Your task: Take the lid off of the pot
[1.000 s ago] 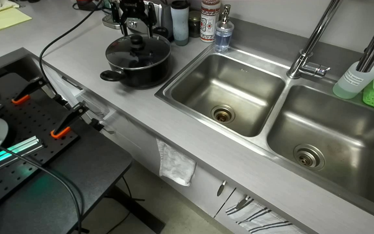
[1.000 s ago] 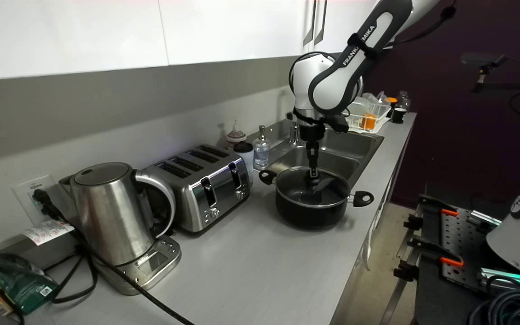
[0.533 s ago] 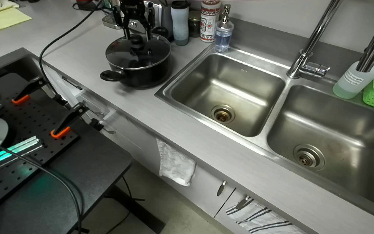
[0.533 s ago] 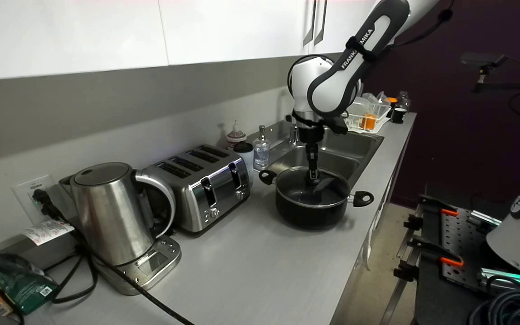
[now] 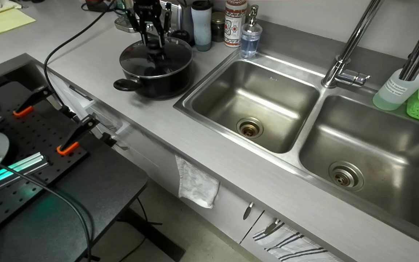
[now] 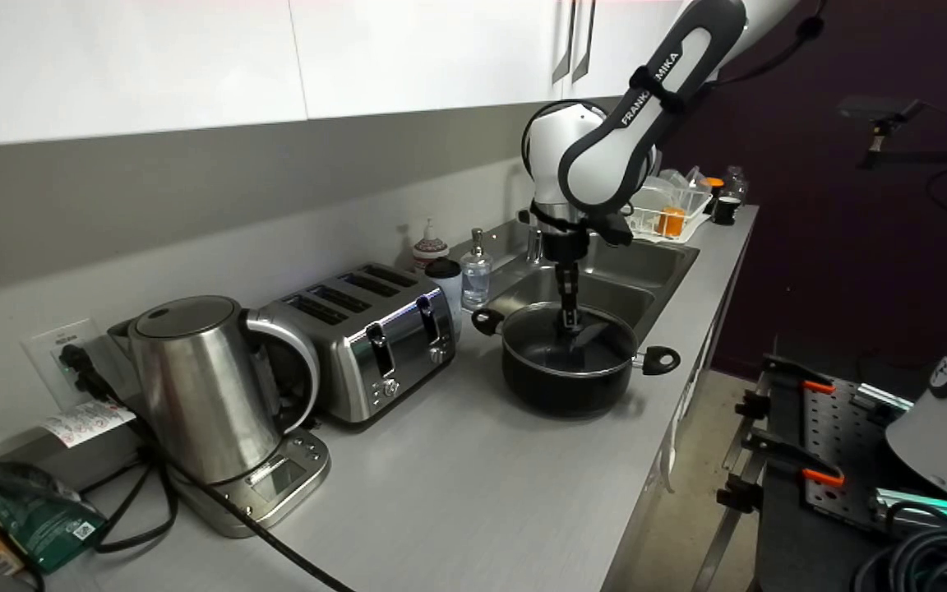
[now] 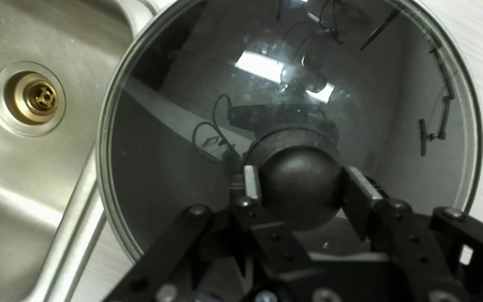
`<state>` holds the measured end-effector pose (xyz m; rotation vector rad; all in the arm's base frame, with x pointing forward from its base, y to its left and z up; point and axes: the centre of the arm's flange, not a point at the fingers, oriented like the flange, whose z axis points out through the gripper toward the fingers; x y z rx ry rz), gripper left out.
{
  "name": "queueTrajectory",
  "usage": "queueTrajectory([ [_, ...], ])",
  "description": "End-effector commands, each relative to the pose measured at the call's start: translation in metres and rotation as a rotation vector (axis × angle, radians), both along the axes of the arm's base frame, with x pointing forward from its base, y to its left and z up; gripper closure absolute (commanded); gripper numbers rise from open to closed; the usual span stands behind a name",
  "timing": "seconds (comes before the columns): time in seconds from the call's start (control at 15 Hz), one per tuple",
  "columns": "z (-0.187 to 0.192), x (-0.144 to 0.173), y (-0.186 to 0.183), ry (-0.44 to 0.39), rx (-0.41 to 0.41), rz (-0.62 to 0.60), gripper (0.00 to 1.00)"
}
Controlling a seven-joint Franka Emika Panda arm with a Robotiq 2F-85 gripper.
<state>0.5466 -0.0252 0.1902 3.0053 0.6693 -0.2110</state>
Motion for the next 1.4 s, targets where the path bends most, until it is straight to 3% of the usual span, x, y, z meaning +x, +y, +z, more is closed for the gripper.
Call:
queueTrajectory([
  [0.0,0.013,0.001,0.0,0.006,-0.007,0.011,0.75],
  [0.73,0.085,-0.01,0.001,-0.059,-0.016,0.011,0.75],
  [1.33,0.096,-0.031,0.031,-0.059,-0.041,0.084,0.75],
])
